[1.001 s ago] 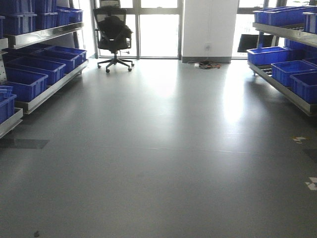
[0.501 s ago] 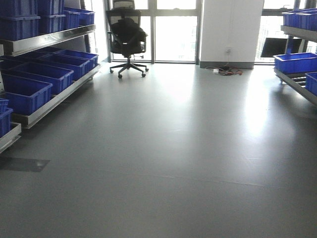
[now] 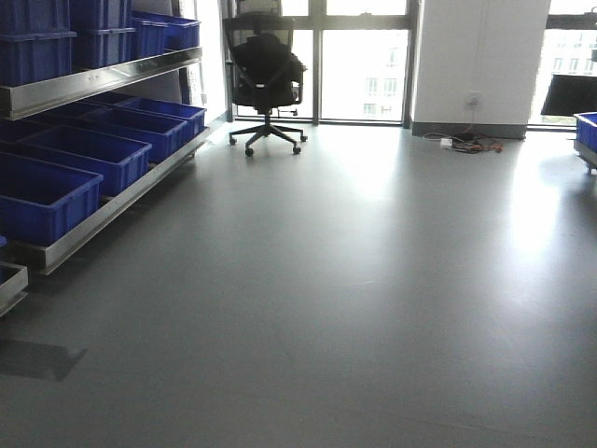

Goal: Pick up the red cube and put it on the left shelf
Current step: 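Drive forward down the aisle holding the red cube in the right gripper, then turn the base and approach the shelf of blue bins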

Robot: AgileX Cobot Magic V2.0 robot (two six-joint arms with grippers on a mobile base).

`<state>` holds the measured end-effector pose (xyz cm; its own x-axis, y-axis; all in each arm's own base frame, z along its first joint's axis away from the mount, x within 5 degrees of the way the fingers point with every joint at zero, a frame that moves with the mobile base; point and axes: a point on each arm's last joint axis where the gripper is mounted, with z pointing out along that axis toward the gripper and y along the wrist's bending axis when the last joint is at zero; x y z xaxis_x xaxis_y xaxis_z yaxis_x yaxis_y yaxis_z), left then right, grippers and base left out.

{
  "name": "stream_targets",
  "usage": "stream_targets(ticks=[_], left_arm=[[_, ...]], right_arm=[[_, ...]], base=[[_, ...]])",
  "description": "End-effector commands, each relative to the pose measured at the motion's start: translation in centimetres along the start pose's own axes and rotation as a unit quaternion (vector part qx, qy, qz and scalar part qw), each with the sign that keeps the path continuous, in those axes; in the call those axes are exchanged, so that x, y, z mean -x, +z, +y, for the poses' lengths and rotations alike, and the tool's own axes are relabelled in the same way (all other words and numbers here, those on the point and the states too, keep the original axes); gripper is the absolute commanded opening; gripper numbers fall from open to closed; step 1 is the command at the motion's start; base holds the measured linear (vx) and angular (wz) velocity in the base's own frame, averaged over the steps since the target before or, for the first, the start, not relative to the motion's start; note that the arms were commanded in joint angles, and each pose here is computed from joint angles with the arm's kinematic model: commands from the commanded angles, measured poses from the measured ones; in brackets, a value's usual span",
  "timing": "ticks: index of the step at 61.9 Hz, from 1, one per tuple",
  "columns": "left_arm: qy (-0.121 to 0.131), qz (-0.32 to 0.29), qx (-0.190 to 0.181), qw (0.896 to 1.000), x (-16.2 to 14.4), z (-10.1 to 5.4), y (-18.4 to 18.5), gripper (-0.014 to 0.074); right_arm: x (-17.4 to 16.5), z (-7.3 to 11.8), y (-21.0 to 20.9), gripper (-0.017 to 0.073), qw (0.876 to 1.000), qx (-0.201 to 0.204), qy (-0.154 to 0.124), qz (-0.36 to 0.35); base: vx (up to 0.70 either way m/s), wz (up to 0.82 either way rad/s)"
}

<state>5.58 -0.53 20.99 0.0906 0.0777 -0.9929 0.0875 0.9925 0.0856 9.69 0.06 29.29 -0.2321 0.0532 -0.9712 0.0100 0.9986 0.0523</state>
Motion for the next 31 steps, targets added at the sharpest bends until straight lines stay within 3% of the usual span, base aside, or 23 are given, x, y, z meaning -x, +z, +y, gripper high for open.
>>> stream_targets(ticks=[1, 18, 31], left_arm=[[0.0, -0.027, 0.001, 1.0, -0.04, 0.0, 0.09, 0.0106], [0.0, -0.027, 0.001, 1.0, -0.04, 0.0, 0.09, 0.0106], [0.0, -0.027, 0.001, 1.0, -0.04, 0.0, 0.09, 0.0106]], right_arm=[[1.68, 0.15, -0.26, 0.0057, 0.998, 0.006, -0.006, -0.055], [1.68, 0.15, -0.26, 0.0057, 0.998, 0.006, -0.006, -0.055], [1.68, 0.15, -0.26, 0.0057, 0.998, 0.006, -0.006, -0.055]], base=[[0.63, 0.2], [0.59, 0.29], [0.54, 0.53]])
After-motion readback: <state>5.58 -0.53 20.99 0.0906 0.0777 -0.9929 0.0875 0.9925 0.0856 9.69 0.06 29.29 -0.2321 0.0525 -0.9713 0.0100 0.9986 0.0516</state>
